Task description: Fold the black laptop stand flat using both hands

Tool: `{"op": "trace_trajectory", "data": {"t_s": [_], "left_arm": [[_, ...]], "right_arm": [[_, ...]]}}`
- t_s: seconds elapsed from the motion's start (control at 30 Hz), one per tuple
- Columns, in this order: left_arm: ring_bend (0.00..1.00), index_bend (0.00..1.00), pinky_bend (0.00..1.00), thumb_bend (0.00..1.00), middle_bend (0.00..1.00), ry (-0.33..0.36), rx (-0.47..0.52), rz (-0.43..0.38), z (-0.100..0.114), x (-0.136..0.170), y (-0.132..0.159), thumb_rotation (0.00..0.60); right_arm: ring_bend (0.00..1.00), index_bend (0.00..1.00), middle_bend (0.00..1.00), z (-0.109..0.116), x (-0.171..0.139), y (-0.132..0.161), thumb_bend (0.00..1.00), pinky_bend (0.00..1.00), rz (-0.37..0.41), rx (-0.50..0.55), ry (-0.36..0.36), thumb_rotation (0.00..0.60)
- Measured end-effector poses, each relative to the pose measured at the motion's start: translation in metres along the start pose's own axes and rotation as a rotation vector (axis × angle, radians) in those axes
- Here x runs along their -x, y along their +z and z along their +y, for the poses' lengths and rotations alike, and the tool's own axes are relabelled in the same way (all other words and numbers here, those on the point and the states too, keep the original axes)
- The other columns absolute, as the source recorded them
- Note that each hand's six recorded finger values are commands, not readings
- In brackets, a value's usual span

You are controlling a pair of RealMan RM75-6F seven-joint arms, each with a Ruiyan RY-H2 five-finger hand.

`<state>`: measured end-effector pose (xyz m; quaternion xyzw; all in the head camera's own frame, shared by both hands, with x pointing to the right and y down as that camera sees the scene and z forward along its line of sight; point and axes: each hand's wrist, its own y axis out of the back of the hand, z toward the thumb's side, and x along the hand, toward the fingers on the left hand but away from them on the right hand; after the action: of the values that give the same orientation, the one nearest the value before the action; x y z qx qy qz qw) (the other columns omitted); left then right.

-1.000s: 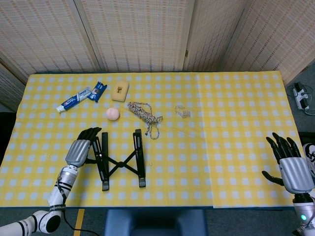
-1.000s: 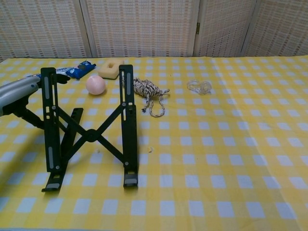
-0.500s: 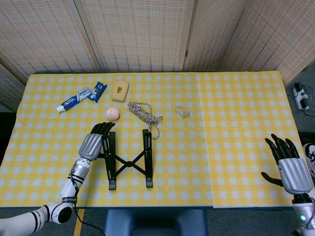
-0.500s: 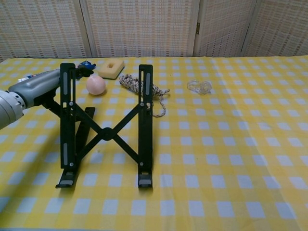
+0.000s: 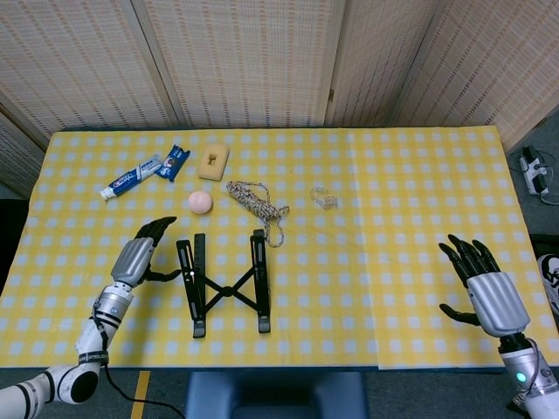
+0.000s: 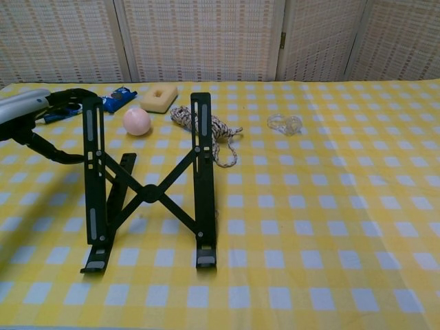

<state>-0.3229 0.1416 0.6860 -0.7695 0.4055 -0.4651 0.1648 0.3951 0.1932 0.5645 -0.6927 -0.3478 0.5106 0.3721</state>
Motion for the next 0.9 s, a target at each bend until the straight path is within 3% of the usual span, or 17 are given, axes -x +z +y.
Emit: {"op": "trace_trajectory", "data": {"t_s": [0.2,0.37,0.57,0.7,0.9], "left_arm": [[0.06,0.0,0.1,0.24,0.09,-0.084,0.179,-0.005,0.011,0.019,-0.005,0.6],[0.05,0.0,0.1,0.24,0.07,-0.204,0.353,-0.017,0.003,0.028,0.001,0.6],[0.1,0.03,0.12,0.24,0.09,-0.32,0.476,-0.044,-0.013,0.03,0.013,0.6],[0.17,0.11,0.19,0.24,0.18,-0.357,0.503,-0.073,-0.03,0.025,0.023,0.6],[0.21,0.17,0.24,0.27,0.23,-0.327,0.437,-0.094,-0.043,0.011,0.029,0.6]], "right_arm": [[0.08,0.0,0.04,0.008,0.003,0.006,0.18,0.0,0.008,-0.012,-0.013,0.6],[0.08,0.0,0.04,0.008,0.003,0.007,0.18,0.0,0.006,-0.012,-0.017,0.6],[0.08,0.0,0.04,0.008,0.001,0.004,0.18,0.0,-0.006,-0.011,-0.021,0.6],[0.08,0.0,0.04,0.007,0.0,0.002,0.18,0.0,-0.011,-0.008,-0.019,0.6],[0.08,0.0,0.04,0.004,-0.001,0.001,0.18,0.0,-0.014,-0.003,-0.013,0.6]]}}
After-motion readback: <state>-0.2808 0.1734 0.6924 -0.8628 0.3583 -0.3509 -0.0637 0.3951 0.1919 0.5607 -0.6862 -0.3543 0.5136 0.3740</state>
